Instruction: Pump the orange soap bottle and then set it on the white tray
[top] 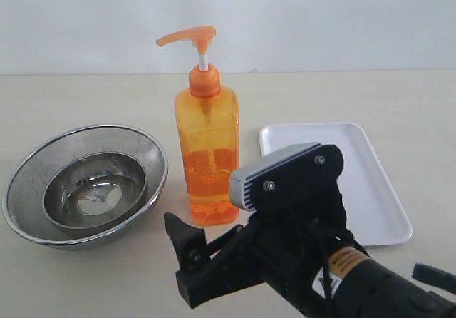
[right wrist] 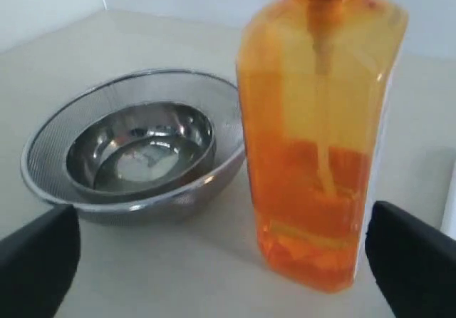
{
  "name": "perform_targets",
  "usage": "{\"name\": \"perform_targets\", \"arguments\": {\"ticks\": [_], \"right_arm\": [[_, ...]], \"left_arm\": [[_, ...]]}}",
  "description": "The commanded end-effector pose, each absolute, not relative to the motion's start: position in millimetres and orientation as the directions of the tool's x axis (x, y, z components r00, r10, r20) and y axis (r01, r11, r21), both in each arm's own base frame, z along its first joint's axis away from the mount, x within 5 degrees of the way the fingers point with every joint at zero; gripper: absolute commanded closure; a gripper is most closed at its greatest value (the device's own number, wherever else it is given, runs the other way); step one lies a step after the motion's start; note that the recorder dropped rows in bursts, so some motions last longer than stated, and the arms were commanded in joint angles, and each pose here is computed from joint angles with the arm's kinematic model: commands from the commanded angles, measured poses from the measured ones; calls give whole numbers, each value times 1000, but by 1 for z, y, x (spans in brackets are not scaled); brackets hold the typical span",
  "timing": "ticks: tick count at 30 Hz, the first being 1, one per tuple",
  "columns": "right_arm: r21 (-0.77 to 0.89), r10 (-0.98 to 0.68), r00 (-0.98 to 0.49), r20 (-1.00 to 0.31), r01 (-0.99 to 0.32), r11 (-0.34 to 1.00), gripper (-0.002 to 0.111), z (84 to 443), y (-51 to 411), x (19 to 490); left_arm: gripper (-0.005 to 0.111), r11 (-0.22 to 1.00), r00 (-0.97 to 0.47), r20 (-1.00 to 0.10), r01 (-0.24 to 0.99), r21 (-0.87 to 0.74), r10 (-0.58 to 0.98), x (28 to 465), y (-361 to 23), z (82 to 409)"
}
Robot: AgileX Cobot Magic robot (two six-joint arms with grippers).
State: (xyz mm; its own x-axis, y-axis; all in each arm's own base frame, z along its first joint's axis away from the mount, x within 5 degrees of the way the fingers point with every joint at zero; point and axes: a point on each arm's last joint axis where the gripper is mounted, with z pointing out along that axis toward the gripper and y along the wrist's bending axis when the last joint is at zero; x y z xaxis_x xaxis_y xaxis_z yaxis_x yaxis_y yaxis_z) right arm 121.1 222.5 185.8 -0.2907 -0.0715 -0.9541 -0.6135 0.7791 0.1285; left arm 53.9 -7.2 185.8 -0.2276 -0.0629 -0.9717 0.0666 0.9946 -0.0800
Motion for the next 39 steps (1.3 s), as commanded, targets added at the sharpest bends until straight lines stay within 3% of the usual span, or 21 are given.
{"name": "perform_targets", "arguments": {"ticks": [1, 5, 13, 21, 28, 39], "right_arm": [[209, -29, -352, -936, -617, 759, 3, 180, 215, 115], [85, -10, -143, -990, -642, 762, 3, 196, 214, 120], [-7, -10, -1, -1000, -595, 803, 3, 191, 211, 125], [-63, -94, -24, -995, -581, 811, 3, 162, 227, 131], [-20, -74, -83, -994, -519, 855, 3, 144, 236, 153], [68, 31, -83, -996, -484, 872, 3, 151, 251, 174]], "left_arm": [[102, 994, -224, -972, 63, -90, -73, 54, -7, 185], [102, 994, -224, -972, 63, -90, -73, 54, -7, 185], [102, 994, -224, -972, 63, -90, -73, 54, -7, 185], [102, 994, -224, -972, 63, -90, -73, 54, -7, 185], [102, 994, -224, -972, 63, -90, -73, 54, -7, 185], [102, 994, -224, -972, 63, -90, -73, 54, -7, 185]]}}
